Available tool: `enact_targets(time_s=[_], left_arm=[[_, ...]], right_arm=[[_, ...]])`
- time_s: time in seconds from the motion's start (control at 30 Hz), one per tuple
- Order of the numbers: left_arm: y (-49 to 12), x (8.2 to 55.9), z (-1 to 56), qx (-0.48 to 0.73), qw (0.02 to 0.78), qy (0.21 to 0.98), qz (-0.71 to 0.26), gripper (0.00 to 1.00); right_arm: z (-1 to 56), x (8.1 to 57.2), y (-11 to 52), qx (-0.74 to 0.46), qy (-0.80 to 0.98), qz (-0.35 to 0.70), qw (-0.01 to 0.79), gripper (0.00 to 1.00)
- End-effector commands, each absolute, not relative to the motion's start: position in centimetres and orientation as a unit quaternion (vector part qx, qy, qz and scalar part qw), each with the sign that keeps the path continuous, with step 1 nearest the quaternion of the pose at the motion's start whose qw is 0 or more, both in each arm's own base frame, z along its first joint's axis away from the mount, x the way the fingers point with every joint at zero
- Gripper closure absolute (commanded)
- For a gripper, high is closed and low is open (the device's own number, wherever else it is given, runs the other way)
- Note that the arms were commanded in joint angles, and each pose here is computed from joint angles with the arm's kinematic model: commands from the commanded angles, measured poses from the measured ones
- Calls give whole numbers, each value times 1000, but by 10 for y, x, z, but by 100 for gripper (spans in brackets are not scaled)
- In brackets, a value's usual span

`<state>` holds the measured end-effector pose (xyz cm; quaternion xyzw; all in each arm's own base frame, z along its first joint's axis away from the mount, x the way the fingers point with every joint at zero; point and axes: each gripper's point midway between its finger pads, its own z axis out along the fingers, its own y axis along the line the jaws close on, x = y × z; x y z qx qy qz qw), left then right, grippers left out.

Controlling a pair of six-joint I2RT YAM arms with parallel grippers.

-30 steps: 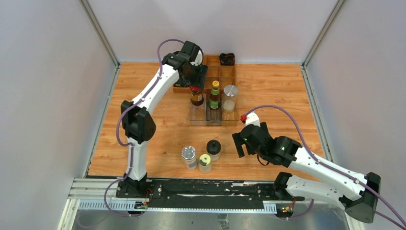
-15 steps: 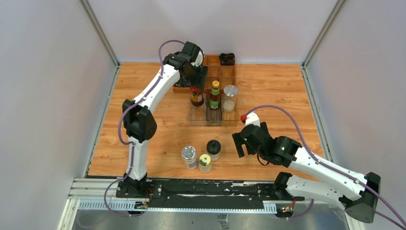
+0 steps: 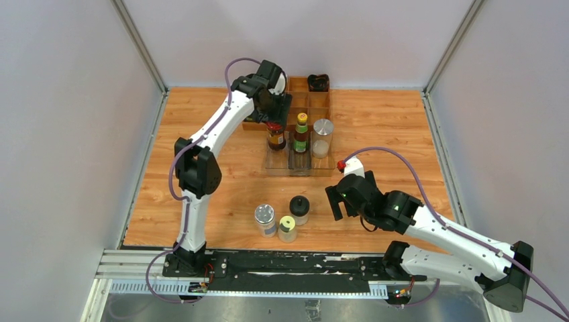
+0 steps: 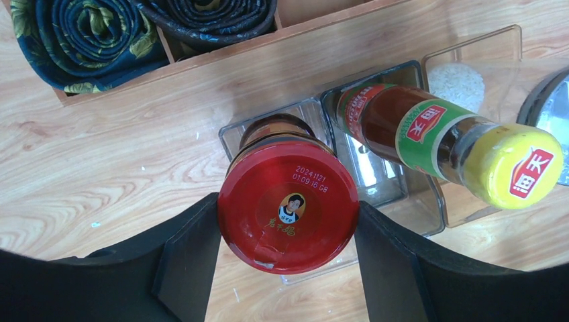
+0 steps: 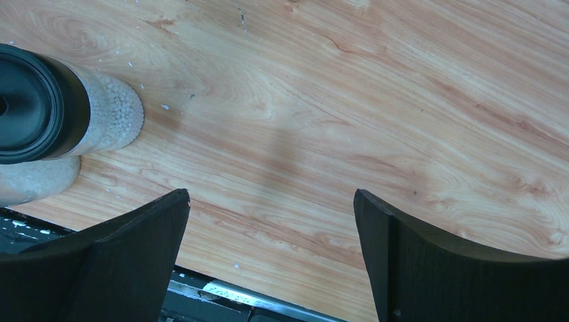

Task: Organize the condiment bottles
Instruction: Place the bottle in the storage box.

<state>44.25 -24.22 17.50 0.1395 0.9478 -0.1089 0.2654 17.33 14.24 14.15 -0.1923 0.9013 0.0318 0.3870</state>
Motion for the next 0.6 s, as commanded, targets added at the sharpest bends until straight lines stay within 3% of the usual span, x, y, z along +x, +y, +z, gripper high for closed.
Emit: enact_targets(time_s=[0.0,0.57], left_arm=[[-248,460,195,145,305,933,-126,49],[-250,464,184,145,296,936,-124,50]], right_arm=[[136,174,139,-195,901,19,388,1],[134,174,140,-197,901,17,387,1]])
